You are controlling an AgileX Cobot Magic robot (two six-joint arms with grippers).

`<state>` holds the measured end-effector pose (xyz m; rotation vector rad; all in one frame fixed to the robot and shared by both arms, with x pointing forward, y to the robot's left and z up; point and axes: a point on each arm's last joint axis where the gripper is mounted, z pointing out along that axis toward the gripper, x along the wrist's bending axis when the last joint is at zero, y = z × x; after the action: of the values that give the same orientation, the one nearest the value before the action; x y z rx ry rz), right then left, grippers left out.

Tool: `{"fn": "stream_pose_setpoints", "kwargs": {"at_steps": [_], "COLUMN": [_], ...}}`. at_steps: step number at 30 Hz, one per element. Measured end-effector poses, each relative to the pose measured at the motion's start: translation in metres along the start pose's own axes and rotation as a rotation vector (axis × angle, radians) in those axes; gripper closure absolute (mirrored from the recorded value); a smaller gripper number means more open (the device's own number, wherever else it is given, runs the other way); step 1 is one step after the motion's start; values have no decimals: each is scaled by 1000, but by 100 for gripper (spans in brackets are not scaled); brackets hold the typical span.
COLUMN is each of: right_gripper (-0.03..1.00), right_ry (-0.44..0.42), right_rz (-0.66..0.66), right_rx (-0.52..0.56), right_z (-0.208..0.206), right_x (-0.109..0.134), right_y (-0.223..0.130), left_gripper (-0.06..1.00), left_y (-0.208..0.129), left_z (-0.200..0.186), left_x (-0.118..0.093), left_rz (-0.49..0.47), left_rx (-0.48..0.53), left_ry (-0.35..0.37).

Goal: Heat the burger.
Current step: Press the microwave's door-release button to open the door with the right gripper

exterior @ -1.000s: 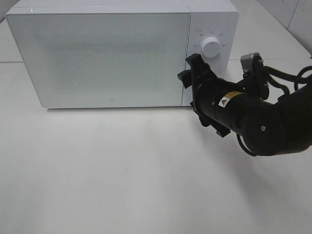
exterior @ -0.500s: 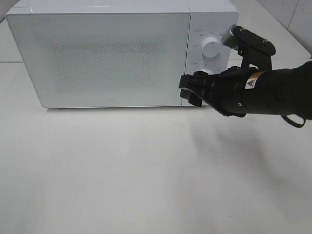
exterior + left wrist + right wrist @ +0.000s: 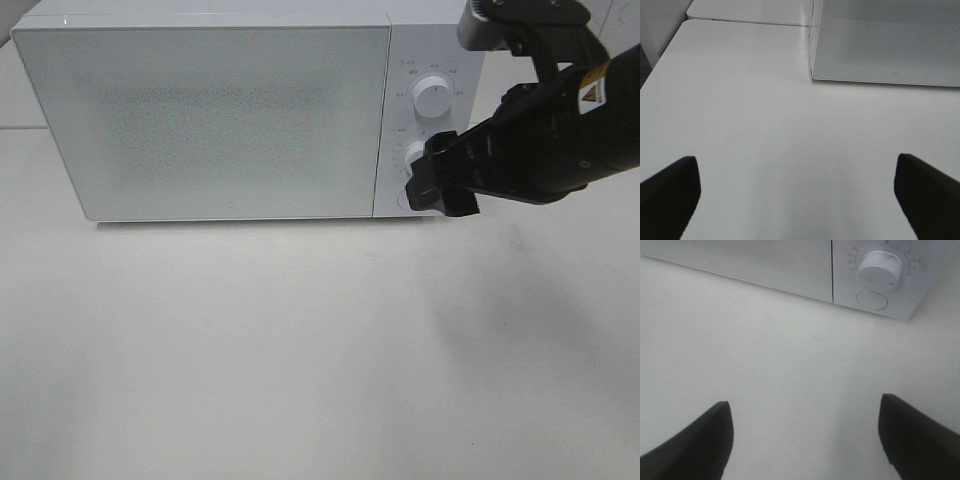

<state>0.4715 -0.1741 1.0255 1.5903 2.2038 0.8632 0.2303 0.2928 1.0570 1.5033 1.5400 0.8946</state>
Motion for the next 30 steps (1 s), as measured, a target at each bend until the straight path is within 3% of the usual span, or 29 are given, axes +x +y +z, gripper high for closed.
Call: {"fn": "stream_pose_setpoints", "kwargs": {"at_steps": [18,27,30], "right_gripper": [20,20,20], "right_ry": [-2,-8,-47], "right_rz": [-26,-17,24], "right_rx": [23,-72,-95], "right_z": [-83,-127,-136], "right_x": [-3,-9,-20], "right_y": [-22,-35,-45], "left_gripper": [-3,-3,-3], "left_y": [0,0,0], "left_z": [0,0,0], "left_x": [0,0,0], "left_rz": [0,0,0], "left_rx": [0,0,0], "left_ry": [0,0,0]}}
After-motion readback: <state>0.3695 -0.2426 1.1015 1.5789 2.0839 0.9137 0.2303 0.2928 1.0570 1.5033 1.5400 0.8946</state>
